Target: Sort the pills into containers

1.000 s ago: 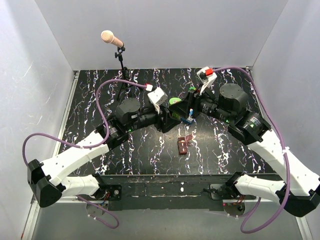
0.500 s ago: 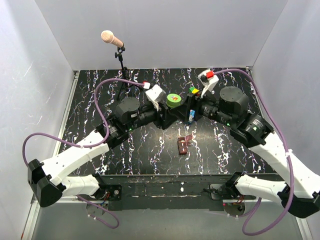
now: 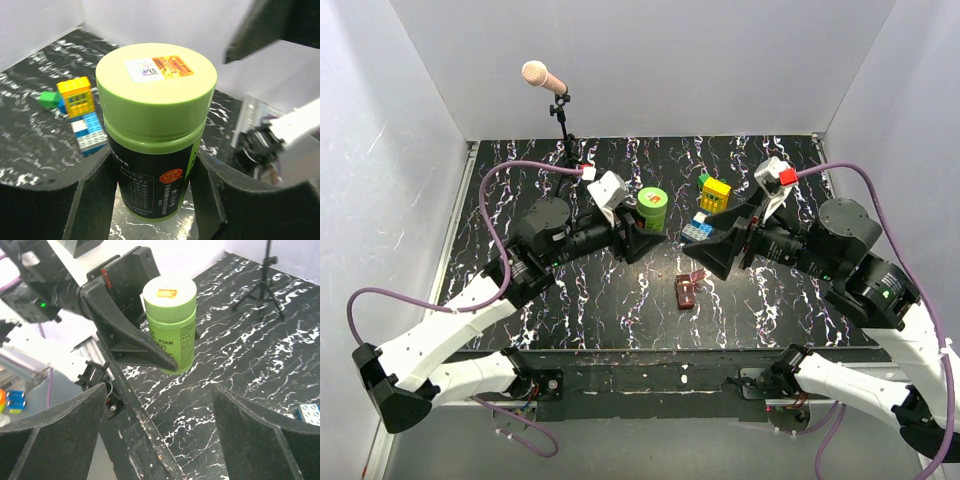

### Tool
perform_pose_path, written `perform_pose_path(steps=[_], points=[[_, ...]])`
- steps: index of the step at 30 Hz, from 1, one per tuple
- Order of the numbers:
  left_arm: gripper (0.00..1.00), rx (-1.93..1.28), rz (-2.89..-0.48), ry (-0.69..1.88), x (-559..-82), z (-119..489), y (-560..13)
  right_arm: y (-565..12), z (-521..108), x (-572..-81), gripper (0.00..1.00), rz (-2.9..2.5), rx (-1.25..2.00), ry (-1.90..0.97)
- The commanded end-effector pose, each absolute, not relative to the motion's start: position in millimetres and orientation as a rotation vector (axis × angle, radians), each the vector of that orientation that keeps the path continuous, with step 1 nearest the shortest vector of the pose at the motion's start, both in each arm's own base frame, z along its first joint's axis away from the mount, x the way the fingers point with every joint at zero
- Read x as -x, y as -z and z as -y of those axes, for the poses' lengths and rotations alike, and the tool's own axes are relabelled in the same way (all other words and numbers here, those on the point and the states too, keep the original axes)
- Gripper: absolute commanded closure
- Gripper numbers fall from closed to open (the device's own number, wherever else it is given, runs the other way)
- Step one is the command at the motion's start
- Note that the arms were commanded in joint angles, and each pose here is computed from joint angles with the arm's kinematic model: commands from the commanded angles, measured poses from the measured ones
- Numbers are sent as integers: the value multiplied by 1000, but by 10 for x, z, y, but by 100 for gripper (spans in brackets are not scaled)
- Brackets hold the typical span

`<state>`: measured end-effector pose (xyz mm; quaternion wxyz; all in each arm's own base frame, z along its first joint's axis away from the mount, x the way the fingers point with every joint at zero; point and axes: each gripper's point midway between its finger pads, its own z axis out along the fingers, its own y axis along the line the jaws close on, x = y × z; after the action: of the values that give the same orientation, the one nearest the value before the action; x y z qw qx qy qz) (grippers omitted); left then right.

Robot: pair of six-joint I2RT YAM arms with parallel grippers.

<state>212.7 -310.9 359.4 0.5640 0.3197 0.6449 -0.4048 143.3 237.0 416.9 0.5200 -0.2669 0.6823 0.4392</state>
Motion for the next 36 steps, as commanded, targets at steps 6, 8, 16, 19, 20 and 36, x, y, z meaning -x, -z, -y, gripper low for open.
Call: perform_pose_path(steps=[6,8,16,19,20,36], points=[[100,-1174,-1166,1338,-1088,3162,-3918,-4421,-2599,-916,10,-1380,991,-1291],[100,-1199,-1094,1378,-978,3141,-4001,-4475,-2607,-877,10,-1338,1010,-1310],[100,-1306,-1014,1538,-766,3196,-4058,-4639,-2638,-626,10,-1159,1115,-1428],[100,-1312,-1022,1561,-781,3242,-4042,-4656,-2680,-614,10,-1143,1125,-1466],[100,-1310,-1021,1557,-799,3253,-4036,-4659,-2695,-609,11,-1136,1132,-1474],[100,-1299,-1017,1572,-866,3338,-4050,-4618,-2817,-621,40,-1128,1151,-1561]])
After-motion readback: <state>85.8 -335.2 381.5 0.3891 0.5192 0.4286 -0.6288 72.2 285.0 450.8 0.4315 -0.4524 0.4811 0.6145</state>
